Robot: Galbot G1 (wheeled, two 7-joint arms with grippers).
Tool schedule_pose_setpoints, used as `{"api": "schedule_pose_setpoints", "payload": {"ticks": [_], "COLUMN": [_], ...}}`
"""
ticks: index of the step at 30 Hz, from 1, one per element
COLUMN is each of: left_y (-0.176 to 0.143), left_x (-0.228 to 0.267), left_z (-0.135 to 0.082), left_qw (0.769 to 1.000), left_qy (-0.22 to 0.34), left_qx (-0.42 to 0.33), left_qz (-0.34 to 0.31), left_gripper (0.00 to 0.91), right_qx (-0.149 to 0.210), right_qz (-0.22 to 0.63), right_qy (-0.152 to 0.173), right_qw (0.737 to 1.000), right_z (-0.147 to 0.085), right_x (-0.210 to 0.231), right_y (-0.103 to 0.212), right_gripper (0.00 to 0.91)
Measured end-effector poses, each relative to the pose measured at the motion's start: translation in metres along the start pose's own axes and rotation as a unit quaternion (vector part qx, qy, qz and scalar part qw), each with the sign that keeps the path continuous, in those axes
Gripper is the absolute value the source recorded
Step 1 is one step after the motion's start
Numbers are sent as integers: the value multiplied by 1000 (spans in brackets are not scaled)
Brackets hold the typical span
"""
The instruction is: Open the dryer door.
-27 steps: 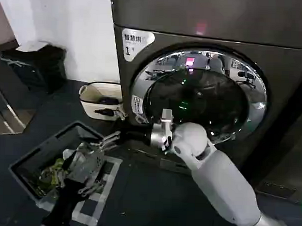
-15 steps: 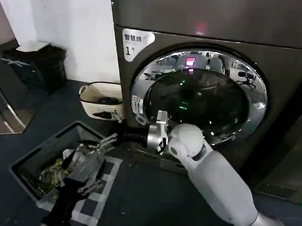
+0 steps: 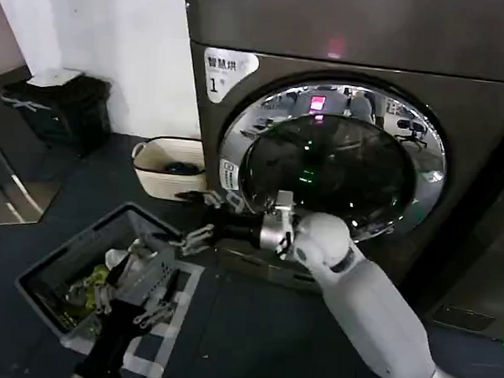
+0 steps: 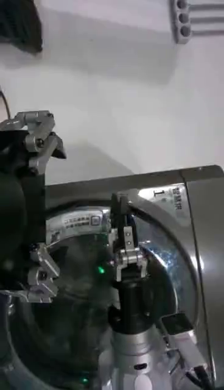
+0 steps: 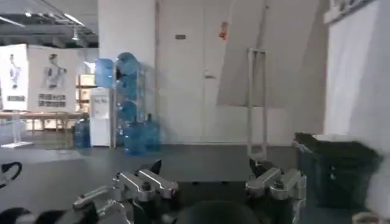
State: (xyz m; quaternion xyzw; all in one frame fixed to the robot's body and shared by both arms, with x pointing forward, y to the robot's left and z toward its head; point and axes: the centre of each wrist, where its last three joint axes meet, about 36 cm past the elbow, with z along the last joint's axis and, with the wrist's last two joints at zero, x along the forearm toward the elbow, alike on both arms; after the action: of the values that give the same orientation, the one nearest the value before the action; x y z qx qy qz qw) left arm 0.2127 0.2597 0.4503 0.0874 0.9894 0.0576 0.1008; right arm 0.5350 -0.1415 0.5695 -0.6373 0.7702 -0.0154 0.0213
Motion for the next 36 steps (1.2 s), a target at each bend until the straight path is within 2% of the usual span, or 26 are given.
{"api": "schedule_pose_setpoints", "payload": {"ticks": [6,16,25,36], "left_y": [0,-1,-2,-4], "left_x": [-1,-1,-2,-2], "left_z": [0,0,0,0], "left_qw": [1000,1000,1000,1000], "left_qy": [-1,-2,-2,0], "left_qx": [1,2,4,7], "left_qz": [0,1,2,4], "left_gripper": [907,907,907,907], "right_qx": [11,34,45,48], "right_qz": [30,79,134,173], "right_qy": [21,38,39,39], "right_qw": [999,996,989,983], "right_z": [11,24,37,42], "right_x": [22,46,62,69], "right_y": [-2,4,8,-1], "right_gripper": [907,907,907,907]}}
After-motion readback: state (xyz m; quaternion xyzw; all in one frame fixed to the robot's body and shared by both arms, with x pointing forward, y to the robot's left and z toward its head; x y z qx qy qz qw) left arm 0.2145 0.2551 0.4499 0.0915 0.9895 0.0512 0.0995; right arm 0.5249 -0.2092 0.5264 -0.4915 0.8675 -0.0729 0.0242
